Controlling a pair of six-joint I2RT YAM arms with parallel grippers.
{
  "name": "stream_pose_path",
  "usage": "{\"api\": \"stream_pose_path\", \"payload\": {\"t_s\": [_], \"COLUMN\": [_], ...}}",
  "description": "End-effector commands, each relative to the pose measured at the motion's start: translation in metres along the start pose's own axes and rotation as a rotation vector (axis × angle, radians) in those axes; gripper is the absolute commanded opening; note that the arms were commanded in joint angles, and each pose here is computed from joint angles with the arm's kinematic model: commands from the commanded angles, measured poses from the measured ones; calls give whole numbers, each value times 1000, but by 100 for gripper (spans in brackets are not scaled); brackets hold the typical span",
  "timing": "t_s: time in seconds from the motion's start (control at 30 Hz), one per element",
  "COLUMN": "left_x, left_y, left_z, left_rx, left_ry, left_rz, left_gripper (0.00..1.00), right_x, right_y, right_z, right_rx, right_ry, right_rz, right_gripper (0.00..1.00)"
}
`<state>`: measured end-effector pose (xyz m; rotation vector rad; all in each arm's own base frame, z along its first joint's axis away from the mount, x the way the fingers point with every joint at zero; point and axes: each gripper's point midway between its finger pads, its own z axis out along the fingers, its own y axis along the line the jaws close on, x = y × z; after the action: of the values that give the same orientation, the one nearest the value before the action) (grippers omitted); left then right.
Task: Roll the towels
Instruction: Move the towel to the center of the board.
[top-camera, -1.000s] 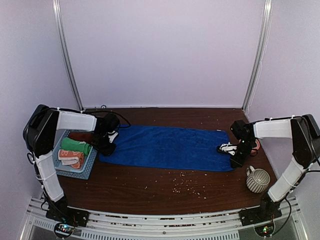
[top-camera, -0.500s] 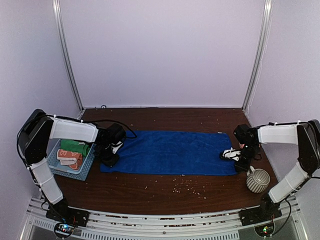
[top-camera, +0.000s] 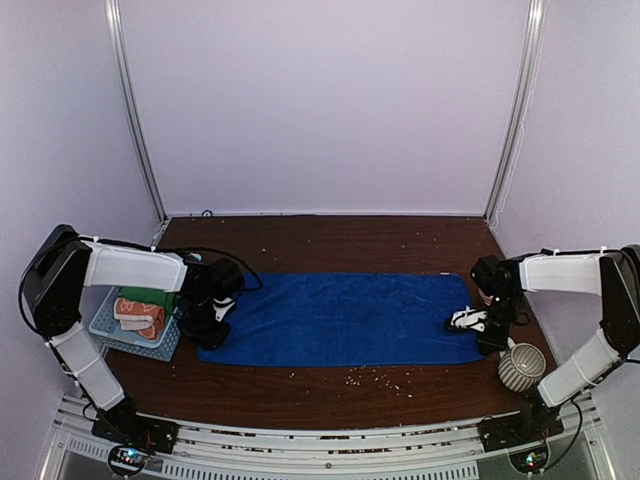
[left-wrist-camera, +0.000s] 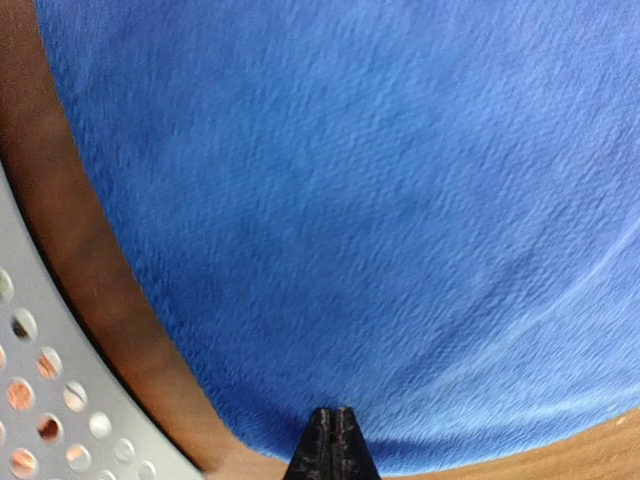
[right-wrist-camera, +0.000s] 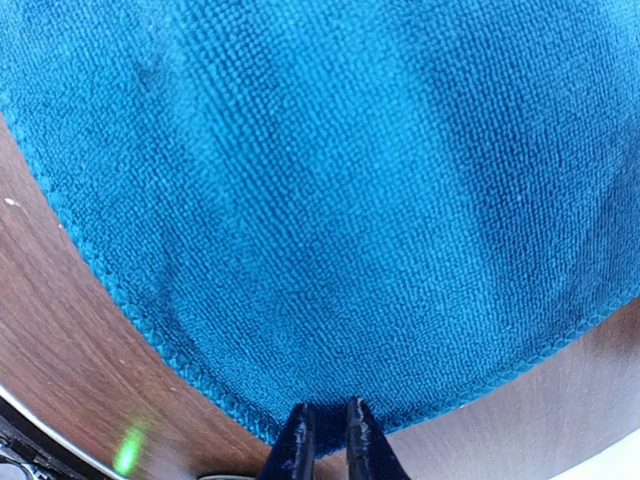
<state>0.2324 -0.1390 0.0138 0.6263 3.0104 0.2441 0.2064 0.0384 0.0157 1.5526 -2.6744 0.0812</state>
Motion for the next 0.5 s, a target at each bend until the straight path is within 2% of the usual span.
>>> {"api": "stream_pose_path", "payload": {"t_s": [0.0, 0.1, 0.13, 0.17, 0.27, 0.37, 0.47], "left_x": [16, -21, -36, -52, -99, -143, -184], "left_y": [2, 1, 1, 1, 4, 18, 36], "left_z": [-6, -36, -49, -63, -110, -163, -217], "left_rx": [-5, 10, 16, 24, 50, 45, 60], "left_ry": [39, -85, -138, -194, -367, -548, -741], "left_rz": [-18, -15, -15, -14, -3, 4, 2], "left_gripper": [0, 0, 6, 19, 37, 46, 52], "right_x": [5, -16, -28, -39, -67, -92, -113], "right_y": [3, -5, -11, -14, -40, -75, -122], "right_z": [-10, -33, -47, -58, -96, -141, -192], "right_rx": [-19, -16, -10, -18, 32, 109, 247], "right_ry": [20, -74, -122, -169, -287, -403, -543], "right_rz": [-16, -8, -1, 10, 57, 158, 280], "right_gripper": [14, 22, 25, 28, 34, 36, 36]}}
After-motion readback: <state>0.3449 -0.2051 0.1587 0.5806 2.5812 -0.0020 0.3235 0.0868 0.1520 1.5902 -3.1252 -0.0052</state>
